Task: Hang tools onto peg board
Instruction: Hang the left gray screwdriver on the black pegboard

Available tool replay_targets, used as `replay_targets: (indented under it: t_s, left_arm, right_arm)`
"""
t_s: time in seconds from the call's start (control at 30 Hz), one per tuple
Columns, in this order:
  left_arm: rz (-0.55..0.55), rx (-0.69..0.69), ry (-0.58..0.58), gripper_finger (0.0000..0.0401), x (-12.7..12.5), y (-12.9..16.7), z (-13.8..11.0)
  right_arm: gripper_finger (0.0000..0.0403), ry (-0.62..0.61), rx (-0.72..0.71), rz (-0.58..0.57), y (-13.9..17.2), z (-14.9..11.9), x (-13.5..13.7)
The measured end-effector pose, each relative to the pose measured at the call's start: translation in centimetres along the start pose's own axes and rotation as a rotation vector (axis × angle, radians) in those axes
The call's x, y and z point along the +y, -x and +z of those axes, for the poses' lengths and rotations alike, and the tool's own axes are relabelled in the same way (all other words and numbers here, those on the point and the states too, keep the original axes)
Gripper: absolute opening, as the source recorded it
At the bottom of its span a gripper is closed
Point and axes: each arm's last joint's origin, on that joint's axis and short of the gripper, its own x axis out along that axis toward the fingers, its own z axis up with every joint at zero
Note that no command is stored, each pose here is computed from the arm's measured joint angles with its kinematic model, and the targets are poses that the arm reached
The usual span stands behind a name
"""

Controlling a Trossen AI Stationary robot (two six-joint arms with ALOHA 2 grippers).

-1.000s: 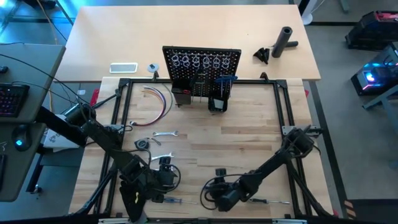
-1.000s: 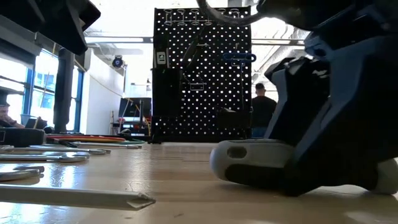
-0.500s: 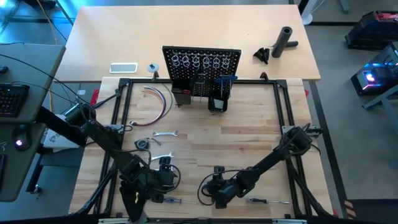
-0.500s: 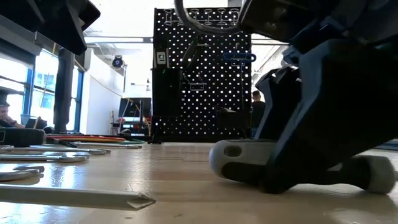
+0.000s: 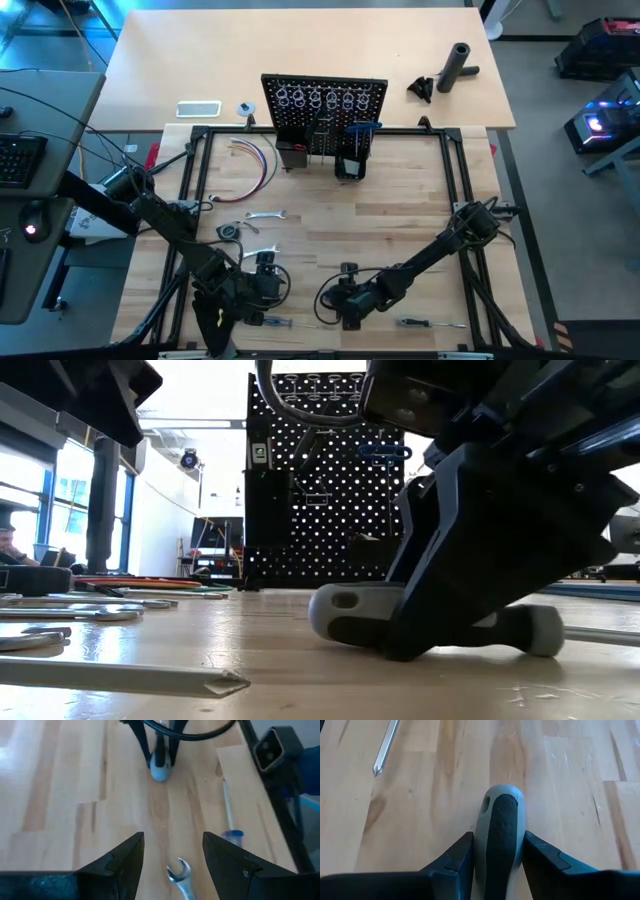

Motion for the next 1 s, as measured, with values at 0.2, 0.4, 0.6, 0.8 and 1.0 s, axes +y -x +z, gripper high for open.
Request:
replay_targets:
  t_s: [0.2, 0.4, 0.6, 0.8, 1.0]
  left_arm:
    - [0.126, -0.064, -0.017, 0.0192, 0.3, 0.0, 0.2]
    - [0.227, -0.148, -0.083, 0.0173, 0.5, 0.1, 0.8]
    - [0.385, -0.206, -0.156, 0.0161, 1.1, 0.5, 1.4]
    - [0.475, -0.204, -0.194, 0.0158, 2.8, 0.4, 2.2]
    - [0.452, -0.158, -0.246, 0.0158, 5.4, -0.7, 3.4]
  right_arm:
    - [0.0127, 0.028, -0.062, -0.031, 0.1, 0.5, 0.0]
    - [0.0127, 0.046, -0.157, -0.102, 2.1, 2.0, -0.4]
    - [0.0127, 0.088, -0.263, -0.230, 5.9, 4.2, -1.7]
    - [0.0127, 0.117, -0.396, -0.386, 11.6, 7.1, -4.5]
    - [0.0127, 0.167, -0.525, -0.456, 17.4, 9.9, -8.3]
